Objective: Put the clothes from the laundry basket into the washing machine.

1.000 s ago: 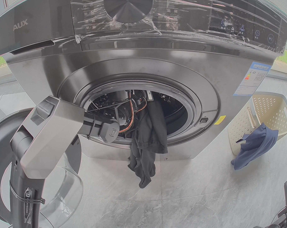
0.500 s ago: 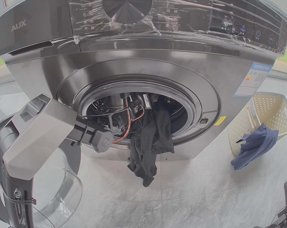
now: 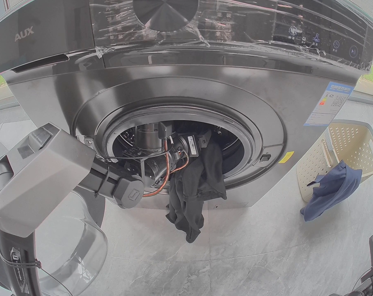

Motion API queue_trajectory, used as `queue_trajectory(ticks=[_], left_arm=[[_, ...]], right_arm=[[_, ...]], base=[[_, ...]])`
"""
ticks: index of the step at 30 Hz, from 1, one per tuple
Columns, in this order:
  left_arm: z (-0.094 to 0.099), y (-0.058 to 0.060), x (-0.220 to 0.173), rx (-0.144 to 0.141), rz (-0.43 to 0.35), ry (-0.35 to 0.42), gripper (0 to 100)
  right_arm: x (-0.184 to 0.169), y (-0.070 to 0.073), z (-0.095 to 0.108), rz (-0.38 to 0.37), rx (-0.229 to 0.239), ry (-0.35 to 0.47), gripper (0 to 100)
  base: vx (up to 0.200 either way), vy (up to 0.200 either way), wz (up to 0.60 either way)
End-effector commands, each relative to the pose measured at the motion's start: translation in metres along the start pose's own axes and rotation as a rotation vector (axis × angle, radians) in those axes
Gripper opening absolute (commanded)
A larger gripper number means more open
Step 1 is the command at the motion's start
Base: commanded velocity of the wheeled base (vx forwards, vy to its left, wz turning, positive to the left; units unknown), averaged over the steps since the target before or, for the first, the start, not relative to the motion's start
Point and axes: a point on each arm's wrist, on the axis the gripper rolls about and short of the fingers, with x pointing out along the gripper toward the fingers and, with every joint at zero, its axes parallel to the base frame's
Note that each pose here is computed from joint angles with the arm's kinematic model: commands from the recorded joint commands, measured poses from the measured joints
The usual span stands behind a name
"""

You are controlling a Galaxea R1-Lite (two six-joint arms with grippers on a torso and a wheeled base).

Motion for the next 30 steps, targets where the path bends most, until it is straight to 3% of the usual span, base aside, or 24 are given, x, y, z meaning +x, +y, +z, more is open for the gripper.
queue_trajectory(ticks=[1, 6, 11, 19, 30], left_arm=[[-0.014, 0.007, 0.003, 0.004, 0.018, 0.038, 100], [-0.036, 0.014, 0.013, 0.003, 0.019, 0.044, 100], [-0.045, 0.017, 0.017, 0.004, 0.014, 0.054, 100], [-0.041, 0.017, 0.020, 0.000, 0.008, 0.037, 100], [-0.060, 0.021, 0.026, 0.008, 0.027, 0.093, 100]], right_arm=[[-0.001, 0.000, -0.003, 0.000, 0.000, -0.005, 0], [-0.001, 0.000, -0.003, 0.001, 0.000, -0.005, 0], [-0.001, 0.000, -0.003, 0.001, 0.000, -0.005, 0], [0.000, 0.000, -0.003, 0.001, 0.000, -0.003, 0], [-0.001, 0.000, -0.003, 0.001, 0.000, -0.005, 0]], base=[[0.000, 0.000, 0.00], [0.000, 0.000, 0.00], [0.000, 0.000, 0.00], [0.000, 0.000, 0.00], [0.000, 0.000, 0.00]])
